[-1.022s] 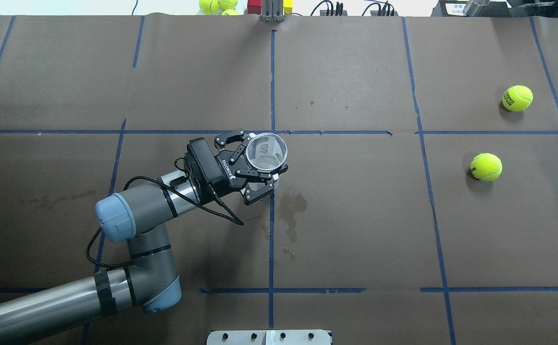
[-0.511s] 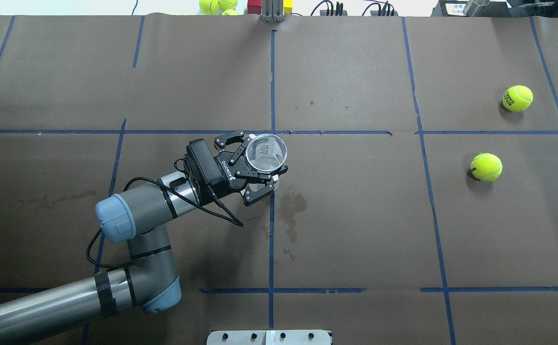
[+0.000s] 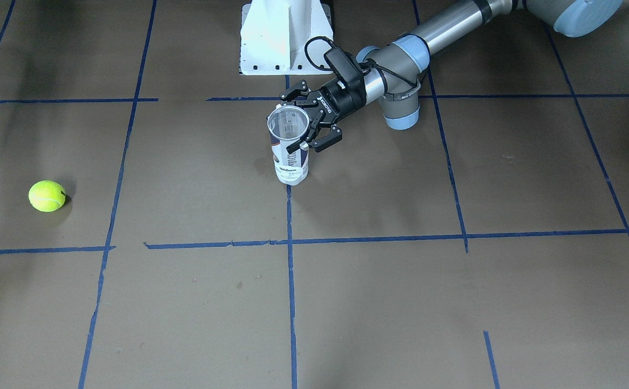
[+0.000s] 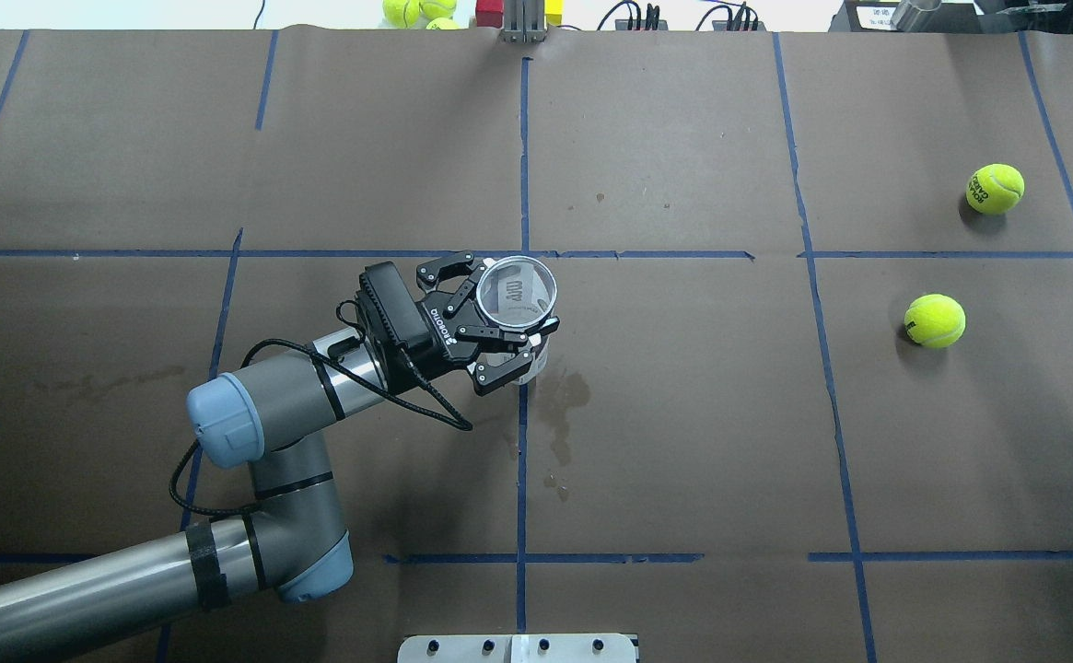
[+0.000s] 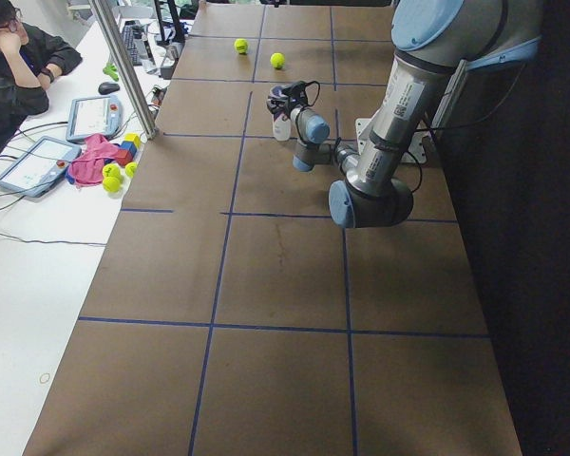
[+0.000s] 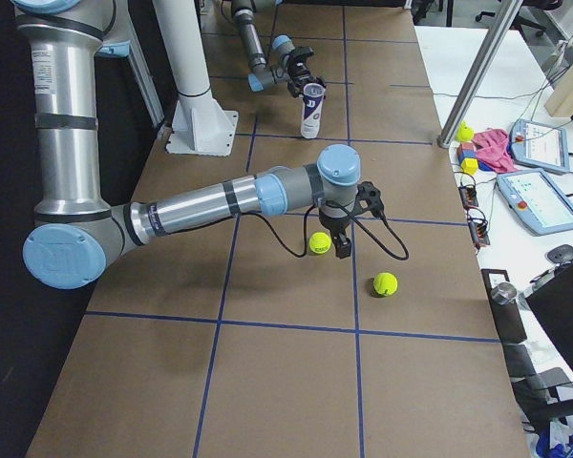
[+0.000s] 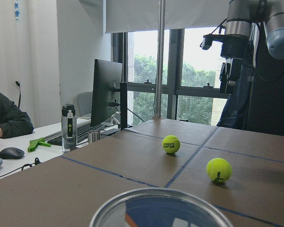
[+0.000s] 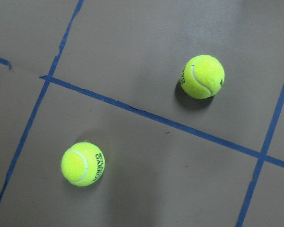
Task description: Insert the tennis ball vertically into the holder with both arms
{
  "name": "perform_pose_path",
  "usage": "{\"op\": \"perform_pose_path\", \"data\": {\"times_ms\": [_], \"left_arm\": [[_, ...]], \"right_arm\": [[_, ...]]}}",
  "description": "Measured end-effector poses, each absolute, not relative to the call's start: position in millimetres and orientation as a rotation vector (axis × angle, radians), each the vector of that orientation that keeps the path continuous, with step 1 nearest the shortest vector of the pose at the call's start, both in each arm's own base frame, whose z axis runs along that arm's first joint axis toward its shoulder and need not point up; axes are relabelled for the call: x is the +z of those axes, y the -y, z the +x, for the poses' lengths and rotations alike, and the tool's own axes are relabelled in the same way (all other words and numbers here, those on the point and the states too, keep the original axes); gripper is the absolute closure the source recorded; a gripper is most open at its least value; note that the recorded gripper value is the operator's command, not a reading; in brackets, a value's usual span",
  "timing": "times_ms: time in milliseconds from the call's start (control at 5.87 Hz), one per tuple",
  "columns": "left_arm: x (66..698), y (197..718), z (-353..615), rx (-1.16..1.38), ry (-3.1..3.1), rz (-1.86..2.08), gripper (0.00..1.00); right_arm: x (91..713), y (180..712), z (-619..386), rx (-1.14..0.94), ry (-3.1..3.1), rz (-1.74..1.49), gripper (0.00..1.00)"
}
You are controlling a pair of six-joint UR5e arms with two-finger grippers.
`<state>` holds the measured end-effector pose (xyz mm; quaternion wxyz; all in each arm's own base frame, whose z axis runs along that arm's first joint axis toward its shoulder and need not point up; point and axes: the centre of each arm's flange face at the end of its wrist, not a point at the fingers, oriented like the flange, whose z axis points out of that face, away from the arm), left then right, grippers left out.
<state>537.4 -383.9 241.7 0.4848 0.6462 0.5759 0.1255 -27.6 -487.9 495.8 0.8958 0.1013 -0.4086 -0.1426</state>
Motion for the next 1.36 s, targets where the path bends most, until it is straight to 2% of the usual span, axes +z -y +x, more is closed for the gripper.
{"op": "perform_pose_path", "data": {"times_ms": [511,1363], "left_arm": [[241,385,538,0.274,-1.410,1.559,0.21],[238,385,537,0.268,-1.413,1.563,0.21]], "right_arm": [[471,480,-107,-0.277,0.793,0.174,0.00],[506,464,-206,-0.285,0.773,0.234,0.00]]}}
